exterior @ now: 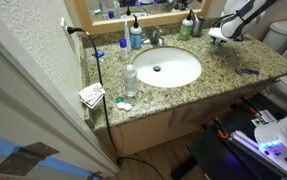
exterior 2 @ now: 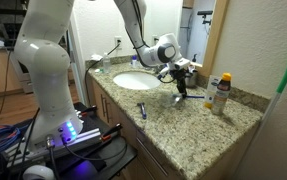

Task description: Put the toothbrush in the silver cup

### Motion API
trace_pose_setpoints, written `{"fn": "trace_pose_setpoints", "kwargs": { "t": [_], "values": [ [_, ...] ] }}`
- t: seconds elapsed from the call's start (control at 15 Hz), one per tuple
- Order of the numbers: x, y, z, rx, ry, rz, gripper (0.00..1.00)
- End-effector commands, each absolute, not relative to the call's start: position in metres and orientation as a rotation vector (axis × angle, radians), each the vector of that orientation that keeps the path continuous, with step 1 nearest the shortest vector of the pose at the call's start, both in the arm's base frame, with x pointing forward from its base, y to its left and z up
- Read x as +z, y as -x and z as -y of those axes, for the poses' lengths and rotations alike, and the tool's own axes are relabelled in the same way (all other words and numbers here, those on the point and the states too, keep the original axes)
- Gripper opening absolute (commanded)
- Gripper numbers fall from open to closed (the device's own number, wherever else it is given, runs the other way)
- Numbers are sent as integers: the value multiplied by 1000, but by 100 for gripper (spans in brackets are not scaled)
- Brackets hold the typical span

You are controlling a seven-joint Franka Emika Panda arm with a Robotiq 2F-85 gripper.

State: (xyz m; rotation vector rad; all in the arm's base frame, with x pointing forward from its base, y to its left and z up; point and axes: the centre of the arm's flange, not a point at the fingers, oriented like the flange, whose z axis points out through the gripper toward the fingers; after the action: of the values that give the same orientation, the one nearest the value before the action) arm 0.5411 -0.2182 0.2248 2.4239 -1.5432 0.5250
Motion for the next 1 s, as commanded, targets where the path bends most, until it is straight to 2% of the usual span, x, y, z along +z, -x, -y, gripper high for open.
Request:
{"fn": "trace_pose_setpoints", "kwargs": {
  "t": [0.0,0.07,0.13,0.53,0.93],
  "values": [
    [206,-530,229,464,-2417,1572,6],
    [207,-528,231,458,-2415,1586,1],
    [209,-527,232,450,-2410,1605,0],
    [257,-529,225,372,-2479,1695,3],
    [354,-515,201,35,-2795,1625,3]
  ]
}}
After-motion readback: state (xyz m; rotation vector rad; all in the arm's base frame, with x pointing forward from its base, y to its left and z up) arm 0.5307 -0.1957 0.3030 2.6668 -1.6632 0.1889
